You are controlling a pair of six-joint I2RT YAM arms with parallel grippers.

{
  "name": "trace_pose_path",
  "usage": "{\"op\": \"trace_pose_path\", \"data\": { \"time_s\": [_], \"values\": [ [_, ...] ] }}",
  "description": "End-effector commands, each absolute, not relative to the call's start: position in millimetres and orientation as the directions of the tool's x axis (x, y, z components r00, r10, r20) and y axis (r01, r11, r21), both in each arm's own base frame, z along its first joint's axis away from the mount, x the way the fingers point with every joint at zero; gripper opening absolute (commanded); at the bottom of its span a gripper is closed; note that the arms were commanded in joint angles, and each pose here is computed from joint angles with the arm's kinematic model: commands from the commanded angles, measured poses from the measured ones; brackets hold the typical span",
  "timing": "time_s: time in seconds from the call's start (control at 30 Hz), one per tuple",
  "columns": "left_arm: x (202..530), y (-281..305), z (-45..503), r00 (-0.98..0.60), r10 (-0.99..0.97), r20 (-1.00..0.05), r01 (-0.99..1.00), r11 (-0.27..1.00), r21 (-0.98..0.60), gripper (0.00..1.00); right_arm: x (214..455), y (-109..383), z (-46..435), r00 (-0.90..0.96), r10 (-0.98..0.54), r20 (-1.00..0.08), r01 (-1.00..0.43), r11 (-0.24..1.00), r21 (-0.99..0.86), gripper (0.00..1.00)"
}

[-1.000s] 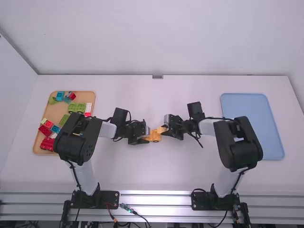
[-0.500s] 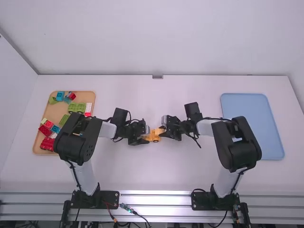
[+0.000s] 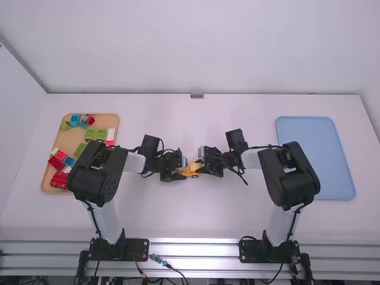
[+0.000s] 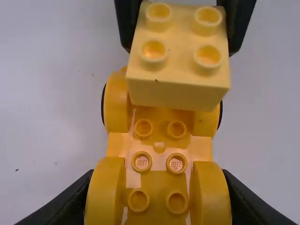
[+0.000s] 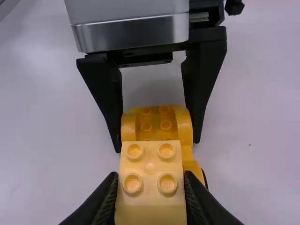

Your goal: Assemble lego blocks to make yellow taxi

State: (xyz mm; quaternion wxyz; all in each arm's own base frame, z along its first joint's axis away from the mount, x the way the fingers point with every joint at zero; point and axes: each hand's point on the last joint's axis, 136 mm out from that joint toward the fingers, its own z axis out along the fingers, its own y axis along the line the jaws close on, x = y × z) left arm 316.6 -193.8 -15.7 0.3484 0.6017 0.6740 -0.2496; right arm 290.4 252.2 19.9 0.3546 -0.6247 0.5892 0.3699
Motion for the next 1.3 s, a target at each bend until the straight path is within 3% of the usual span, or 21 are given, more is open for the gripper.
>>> {"op": "trace_pose_path", "data": {
  "time_s": [0.0, 0.53, 0.73, 1.27],
  "values": [
    [312.6, -192.4, -21.4, -0.046, 0.648, -0.76, 0.986, 0.152, 0.07, 0.12, 291.3, 255.1, 23.3, 0.041, -0.448, -0.893, -0.998, -0.069, -0.011, 0.07],
    [316.2, -188.1, -25.6, -0.094, 0.707, -0.701, 0.985, 0.168, 0.037, 0.06, 291.5, 256.1, 8.0, -0.004, -0.45, -0.893, -0.997, -0.065, 0.038, 0.07],
    [314.6, -188.0, -19.5, -0.063, 0.729, -0.682, 0.994, 0.108, 0.023, 0.02, 285.5, 263.8, 5.4, 0.008, -0.465, -0.885, -0.996, -0.085, 0.035, 0.06],
    [306.4, -189.2, -30.5, -0.015, 0.7, -0.714, 0.99, 0.112, 0.09, 0.02, 297.0, 262.2, 3.2, 0.016, -0.485, -0.874, -0.999, -0.045, 0.007, 0.04]
  ]
}}
